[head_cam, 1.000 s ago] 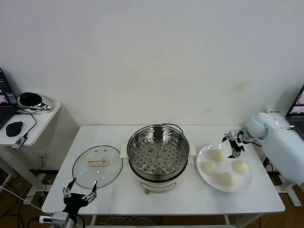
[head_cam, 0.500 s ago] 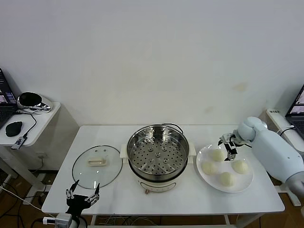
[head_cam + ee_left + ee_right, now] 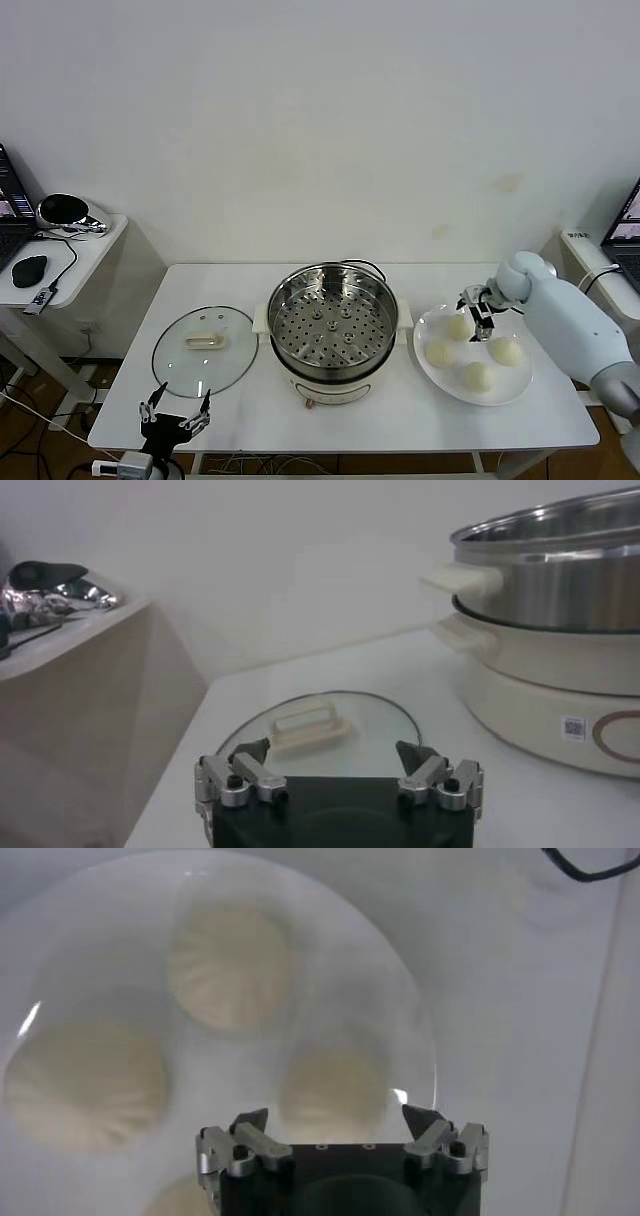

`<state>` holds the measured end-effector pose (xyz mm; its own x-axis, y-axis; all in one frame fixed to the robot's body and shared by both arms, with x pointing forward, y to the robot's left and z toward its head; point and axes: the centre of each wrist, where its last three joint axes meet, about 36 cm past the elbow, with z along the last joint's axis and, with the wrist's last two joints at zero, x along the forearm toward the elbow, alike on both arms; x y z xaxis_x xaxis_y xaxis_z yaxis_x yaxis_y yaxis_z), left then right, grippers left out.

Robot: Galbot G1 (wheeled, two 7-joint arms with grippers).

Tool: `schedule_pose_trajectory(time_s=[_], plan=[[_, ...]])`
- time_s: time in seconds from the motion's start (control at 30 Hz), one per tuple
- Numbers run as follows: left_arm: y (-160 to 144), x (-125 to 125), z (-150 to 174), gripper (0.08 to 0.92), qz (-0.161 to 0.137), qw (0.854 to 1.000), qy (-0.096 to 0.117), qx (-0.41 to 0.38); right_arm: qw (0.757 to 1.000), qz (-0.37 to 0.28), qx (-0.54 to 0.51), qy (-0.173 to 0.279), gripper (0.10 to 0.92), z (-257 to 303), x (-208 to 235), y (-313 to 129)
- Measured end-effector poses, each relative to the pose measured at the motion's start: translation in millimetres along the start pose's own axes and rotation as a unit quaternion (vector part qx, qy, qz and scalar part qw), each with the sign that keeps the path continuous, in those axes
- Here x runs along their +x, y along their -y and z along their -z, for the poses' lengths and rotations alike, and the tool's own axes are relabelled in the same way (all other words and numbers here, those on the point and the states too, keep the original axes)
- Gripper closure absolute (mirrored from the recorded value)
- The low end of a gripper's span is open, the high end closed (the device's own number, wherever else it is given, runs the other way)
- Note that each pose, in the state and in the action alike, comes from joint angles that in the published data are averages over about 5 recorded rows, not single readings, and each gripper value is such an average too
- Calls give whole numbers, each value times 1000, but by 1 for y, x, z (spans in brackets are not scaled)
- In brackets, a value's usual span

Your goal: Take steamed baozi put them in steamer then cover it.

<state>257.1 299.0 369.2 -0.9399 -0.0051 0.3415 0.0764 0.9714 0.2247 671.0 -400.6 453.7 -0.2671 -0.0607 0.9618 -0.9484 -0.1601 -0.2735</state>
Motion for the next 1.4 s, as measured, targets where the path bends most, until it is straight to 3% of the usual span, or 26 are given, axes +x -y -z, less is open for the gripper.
schedule_pose_trajectory(time_s=[0.17,0.43,0.83,1.07,1.4], plan=[[0,0,-1,177,1,1000,0,0,1000,1,-2,1,216,0,-3,0],[2,0,-4,177,1,1000,-2,0,1000,1,-7,2,369,1,-5,1],[2,-1,-6,177,5,1000,-2,-2,1000,-7,-18,3,422,-7,17,10],[1,-5,-7,177,5,1000,0,-4,999,-21,-20,17,436,-8,52,25],[1,-5,-5,177,5,1000,3,-1,997,-52,23,50,437,24,146,82]])
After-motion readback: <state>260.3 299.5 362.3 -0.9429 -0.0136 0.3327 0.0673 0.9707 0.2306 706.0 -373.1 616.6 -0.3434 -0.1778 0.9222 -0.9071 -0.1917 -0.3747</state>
